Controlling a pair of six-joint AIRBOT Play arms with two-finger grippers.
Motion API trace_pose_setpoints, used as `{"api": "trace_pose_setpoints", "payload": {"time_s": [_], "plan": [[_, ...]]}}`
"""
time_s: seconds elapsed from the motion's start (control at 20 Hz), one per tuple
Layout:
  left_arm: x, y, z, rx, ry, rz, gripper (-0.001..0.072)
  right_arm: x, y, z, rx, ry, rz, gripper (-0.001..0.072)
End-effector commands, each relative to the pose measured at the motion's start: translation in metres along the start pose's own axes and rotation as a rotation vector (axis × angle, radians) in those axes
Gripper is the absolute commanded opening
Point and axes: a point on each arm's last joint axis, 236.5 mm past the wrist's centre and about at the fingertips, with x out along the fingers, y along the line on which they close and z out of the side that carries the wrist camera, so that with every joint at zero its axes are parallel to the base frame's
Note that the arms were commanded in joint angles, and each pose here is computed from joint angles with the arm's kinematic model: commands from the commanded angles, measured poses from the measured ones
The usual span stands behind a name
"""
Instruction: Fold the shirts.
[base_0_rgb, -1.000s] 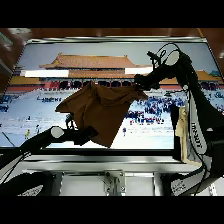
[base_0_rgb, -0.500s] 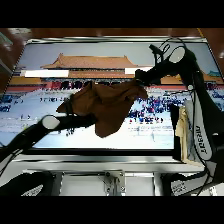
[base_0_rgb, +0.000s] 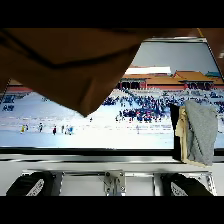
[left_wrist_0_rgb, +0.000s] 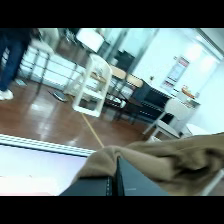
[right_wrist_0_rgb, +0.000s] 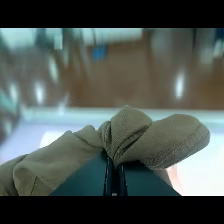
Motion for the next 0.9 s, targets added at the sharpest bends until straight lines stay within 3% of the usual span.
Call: {"api": "trace_pose_setpoints", "payload": {"time_s": [0.0, 0.35, 0.6, 0.85], "plan": [[-0.043, -0.005, 0.001, 0.05, 0.085, 0.107, 0.0037, -0.115, 0.026, 0.091, -0.065, -0.284, -0.021, 0.0064], [-0.063, 0.001, -0.055, 0.034, 0.327, 0.152, 0.0037, -0.19, -0.02, 0.01, -0.094, 0.078, -0.278, 0.0065], [-0.084, -0.028, -0.076, 0.014, 0.406, 0.073, 0.0037, -0.204, -0.023, -0.042, -0.042, 0.302, -0.293, 0.0064], [-0.102, 0.016, -0.16, -0.152, 0.668, 0.194, 0.0037, -0.211, -0.044, -0.113, -0.005, 0.646, -0.379, 0.0064]]}}
